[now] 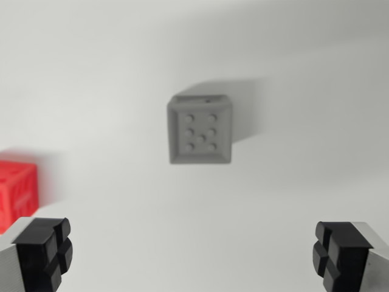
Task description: Destack cube
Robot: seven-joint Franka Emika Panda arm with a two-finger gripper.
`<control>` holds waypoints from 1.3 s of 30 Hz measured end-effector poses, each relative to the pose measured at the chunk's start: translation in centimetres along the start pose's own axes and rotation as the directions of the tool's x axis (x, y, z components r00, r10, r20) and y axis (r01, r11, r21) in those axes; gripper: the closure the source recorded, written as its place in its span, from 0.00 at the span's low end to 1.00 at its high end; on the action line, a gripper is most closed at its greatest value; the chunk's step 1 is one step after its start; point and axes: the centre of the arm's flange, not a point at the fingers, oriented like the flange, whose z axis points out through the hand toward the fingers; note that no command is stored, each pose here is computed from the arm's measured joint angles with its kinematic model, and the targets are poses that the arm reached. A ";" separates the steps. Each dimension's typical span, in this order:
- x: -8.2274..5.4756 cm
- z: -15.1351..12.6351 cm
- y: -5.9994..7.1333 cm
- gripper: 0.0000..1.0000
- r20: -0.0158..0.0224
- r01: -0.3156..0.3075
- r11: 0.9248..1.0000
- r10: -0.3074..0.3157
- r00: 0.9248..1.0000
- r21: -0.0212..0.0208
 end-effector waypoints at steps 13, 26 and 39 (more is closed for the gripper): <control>0.0 -4.7 0.0 0.00 0.000 0.000 1.000 0.000 1.000 0.001; 0.0 -8.3 -0.1 0.00 0.001 0.001 1.000 -0.001 1.000 0.001; 0.0 -9.4 -0.1 0.00 0.001 0.001 1.000 -0.001 1.000 0.001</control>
